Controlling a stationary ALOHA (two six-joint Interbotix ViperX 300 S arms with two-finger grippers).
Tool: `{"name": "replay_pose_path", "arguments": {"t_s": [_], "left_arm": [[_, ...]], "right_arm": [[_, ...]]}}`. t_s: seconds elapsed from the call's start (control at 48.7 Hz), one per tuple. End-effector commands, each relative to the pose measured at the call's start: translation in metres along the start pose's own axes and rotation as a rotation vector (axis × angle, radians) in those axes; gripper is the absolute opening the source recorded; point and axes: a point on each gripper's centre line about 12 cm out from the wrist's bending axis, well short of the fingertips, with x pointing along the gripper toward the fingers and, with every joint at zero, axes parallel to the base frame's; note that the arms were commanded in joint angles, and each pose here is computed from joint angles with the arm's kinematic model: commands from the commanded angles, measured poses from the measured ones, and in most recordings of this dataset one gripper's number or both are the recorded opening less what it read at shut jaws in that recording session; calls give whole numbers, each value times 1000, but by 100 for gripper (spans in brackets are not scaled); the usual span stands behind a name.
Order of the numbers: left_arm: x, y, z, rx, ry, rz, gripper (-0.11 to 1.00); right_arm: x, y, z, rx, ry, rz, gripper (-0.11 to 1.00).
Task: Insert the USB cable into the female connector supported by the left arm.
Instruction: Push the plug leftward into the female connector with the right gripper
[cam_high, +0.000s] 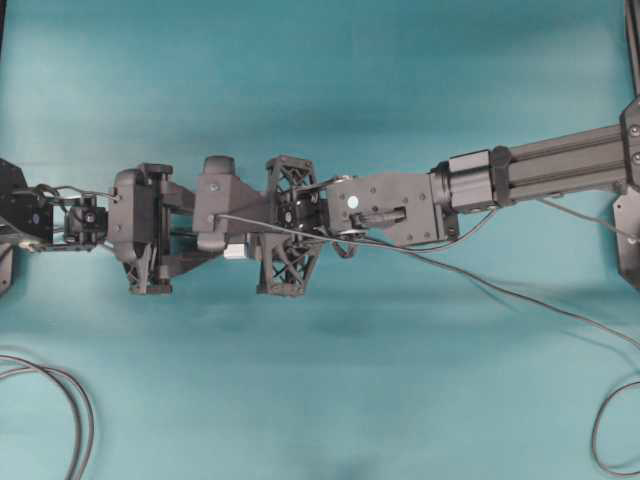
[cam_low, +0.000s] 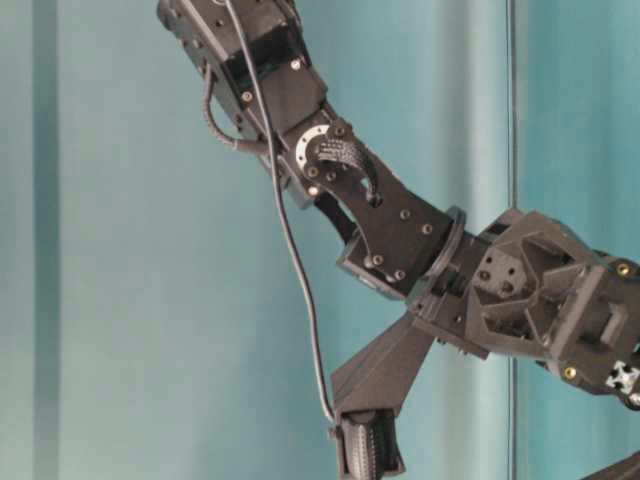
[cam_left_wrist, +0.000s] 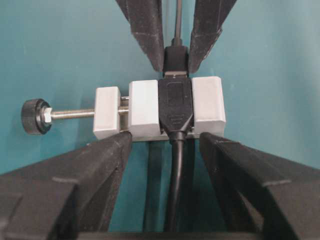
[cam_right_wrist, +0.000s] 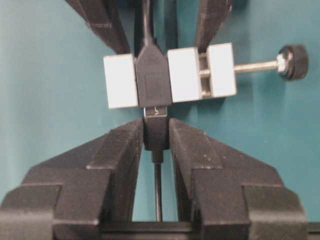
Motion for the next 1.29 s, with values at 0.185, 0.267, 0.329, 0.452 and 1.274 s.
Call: {"name": "replay_pose_path", "arguments": {"t_s": [0.185,0.267,0.329,0.452,1.274], "left_arm": [[9,-1,11,4,-28,-2,73],[9,-1,12,5,-28,-4,73],[9,-1,11,4,-28,-2,73],[10,-1,13,5,-34,-3,73],[21,-7,28,23,-66,-21,73]], "right_arm": [[-16,3,31,-31,-82,-5,22],[-16,3,32,-34,-82,-5,22],[-16,3,30,-34,-79,-6,22],[-14,4,28,-40,-73,-5,22],[-11,4,28,-95,-80,-4,22]]}}
